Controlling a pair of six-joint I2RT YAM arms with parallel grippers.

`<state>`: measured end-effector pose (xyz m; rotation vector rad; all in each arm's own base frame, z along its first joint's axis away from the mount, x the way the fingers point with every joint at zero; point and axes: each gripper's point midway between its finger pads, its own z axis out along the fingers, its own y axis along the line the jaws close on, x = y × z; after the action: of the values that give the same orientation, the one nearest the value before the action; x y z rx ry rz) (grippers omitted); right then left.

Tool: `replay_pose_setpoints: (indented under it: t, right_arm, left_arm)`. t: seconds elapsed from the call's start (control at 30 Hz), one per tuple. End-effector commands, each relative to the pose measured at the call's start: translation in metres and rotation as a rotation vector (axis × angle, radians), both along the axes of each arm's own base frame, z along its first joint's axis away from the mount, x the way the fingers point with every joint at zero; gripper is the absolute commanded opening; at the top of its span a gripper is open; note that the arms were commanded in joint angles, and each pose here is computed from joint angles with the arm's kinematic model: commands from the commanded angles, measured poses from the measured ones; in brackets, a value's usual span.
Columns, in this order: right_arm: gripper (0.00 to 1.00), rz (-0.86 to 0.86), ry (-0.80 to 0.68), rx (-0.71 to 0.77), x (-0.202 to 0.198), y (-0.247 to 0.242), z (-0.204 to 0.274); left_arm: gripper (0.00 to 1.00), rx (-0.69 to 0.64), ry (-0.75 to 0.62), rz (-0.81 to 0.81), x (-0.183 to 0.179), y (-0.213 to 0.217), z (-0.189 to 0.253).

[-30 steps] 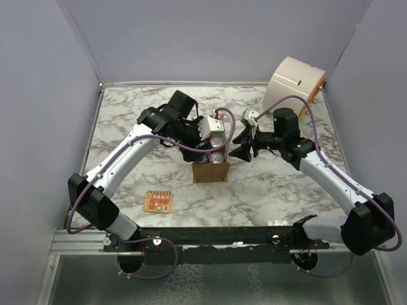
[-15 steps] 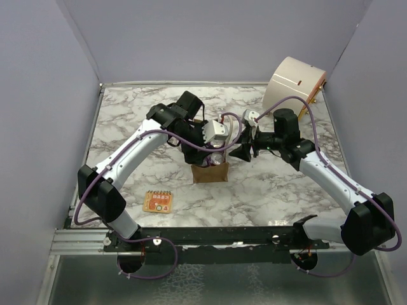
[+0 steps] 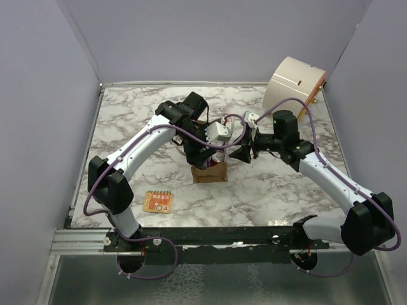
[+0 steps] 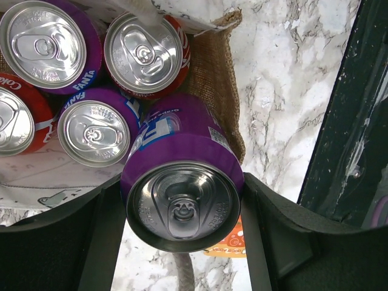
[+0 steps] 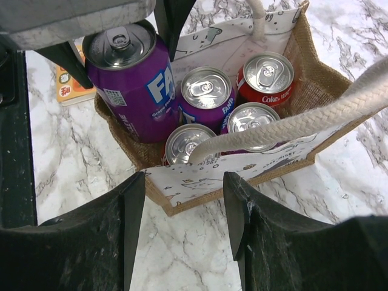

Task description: Place the beverage into the canvas bag

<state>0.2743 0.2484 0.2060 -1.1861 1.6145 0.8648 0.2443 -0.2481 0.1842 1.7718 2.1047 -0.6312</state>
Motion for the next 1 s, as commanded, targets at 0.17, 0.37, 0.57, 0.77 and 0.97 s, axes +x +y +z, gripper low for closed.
replay_pose_setpoints:
  t: [0.17,0.37,0.57,0.77,0.97]
  right_arm:
    - [0.54,0.046,-0.045,0.023,-0.006,0.002,0.007]
    - [0.54,0.047,-0.046,0.022,-0.006,0.002,0.006]
    - [0.54,0.056,-0.047,0.019,-0.007,0.002,0.004]
    - [0.54,0.103,-0.047,0.025,-0.015,0.004,0.004]
    - [0.54,0.104,-0.052,0.02,-0.015,0.003,0.002]
  left_arm:
    - [0.0,-0.005,0.053,-0.02,-0.015,-0.001,0.004]
    - [0.01,0.026,0.052,-0.006,-0.004,-0.003,-0.018]
    - [0.06,0.037,0.066,-0.018,-0.001,-0.006,-0.028]
    - [0.13,0.027,0.065,-0.038,-0.004,-0.006,-0.034]
    - [0.2,0.025,0.074,-0.041,-0.006,-0.007,-0.042]
